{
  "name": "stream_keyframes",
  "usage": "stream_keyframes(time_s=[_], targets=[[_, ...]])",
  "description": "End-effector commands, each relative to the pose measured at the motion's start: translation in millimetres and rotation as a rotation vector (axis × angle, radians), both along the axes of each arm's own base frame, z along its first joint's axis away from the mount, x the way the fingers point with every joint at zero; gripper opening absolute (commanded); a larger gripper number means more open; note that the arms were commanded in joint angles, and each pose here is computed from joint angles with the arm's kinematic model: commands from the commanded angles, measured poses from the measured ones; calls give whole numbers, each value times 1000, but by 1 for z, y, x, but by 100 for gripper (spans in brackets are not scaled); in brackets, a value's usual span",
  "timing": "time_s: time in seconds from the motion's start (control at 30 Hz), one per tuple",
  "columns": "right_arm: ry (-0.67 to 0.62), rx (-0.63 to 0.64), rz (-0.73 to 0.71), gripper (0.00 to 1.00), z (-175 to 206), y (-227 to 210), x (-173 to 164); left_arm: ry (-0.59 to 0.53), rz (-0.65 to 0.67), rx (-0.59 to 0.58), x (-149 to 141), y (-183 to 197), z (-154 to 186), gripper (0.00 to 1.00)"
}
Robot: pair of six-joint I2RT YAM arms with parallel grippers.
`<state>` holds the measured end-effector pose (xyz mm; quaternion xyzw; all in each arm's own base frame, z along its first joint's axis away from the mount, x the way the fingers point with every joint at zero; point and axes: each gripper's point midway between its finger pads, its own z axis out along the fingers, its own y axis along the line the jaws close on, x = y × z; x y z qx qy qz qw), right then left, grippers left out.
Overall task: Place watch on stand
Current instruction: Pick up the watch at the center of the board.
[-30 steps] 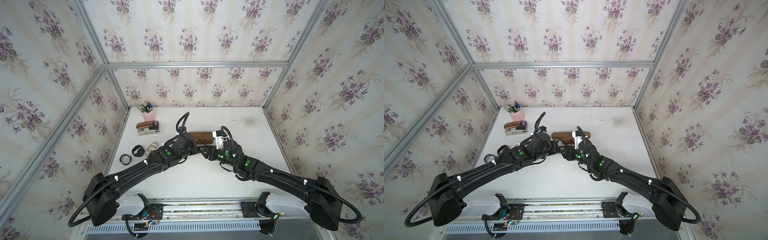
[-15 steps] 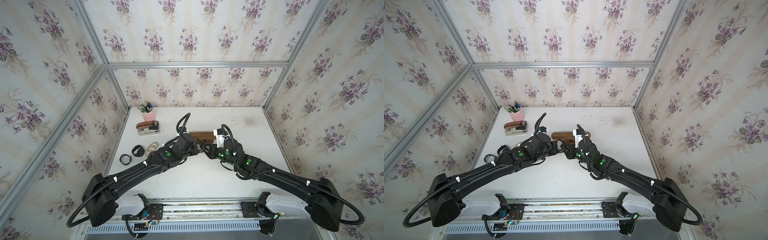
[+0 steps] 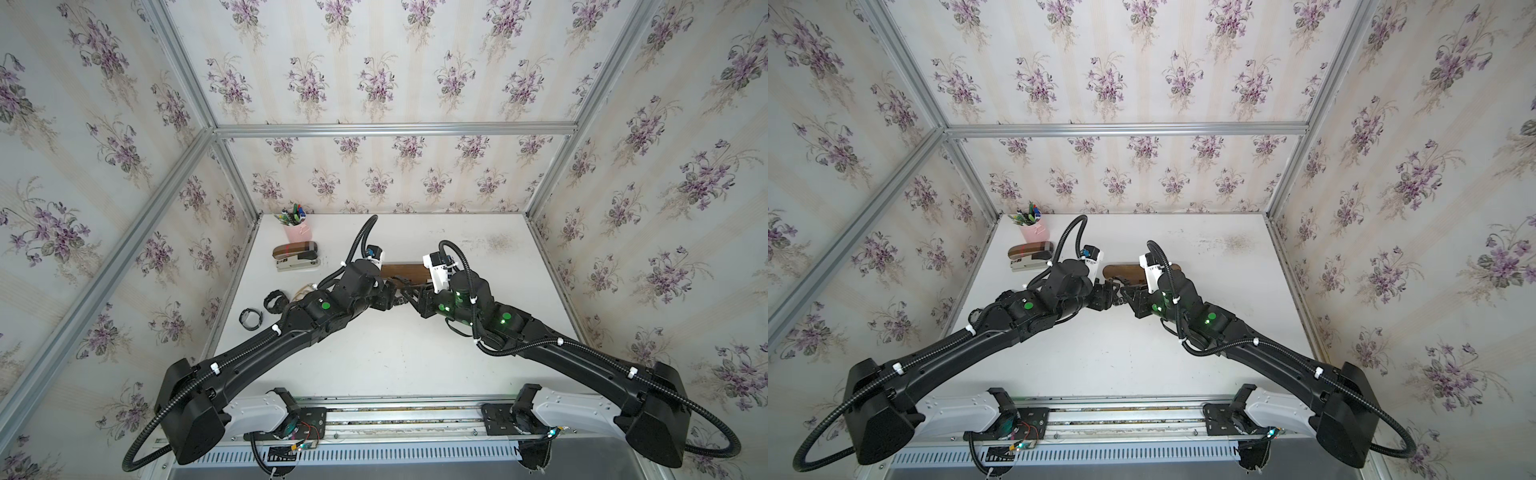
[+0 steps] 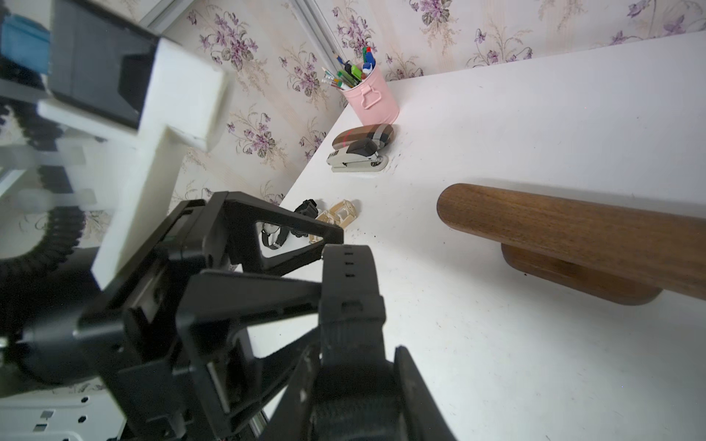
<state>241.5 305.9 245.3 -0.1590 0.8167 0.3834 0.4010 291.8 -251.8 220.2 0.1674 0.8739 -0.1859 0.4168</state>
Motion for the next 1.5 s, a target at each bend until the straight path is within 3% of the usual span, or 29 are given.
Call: stream_keyframes(time_s=[0.0, 0.17, 0.37, 0.63, 0.73, 1.0, 1.2, 1.37, 1.47], targets=[[-25, -80, 55, 14, -4, -1, -6, -104, -172, 36, -6, -15, 8, 63], [-22, -109, 70, 14, -3, -2, -7, -155, -173, 51, -3, -13, 11, 56], [5, -131, 83, 15, -9, 4, -6, -127, -211, 29, -6, -24, 8, 28], [1, -129, 69, 20, -5, 6, -1, -23, -147, -17, 0, -30, -6, 3], [-7, -127, 45, 24, -3, 3, 2, 12, -93, -58, 3, -30, -7, 1], [-90, -60, -35, 70, 20, -14, 4, 93, 124, -229, 13, -7, -12, 0], [-160, 47, -68, 79, 27, -22, 2, 195, 250, -475, 13, 2, -15, 0], [-167, 138, -45, 85, 32, -19, -4, 236, 226, -634, 12, -13, -6, 0], [-147, 131, -28, 86, 29, -15, -5, 251, 200, -675, 10, -20, 0, 0]])
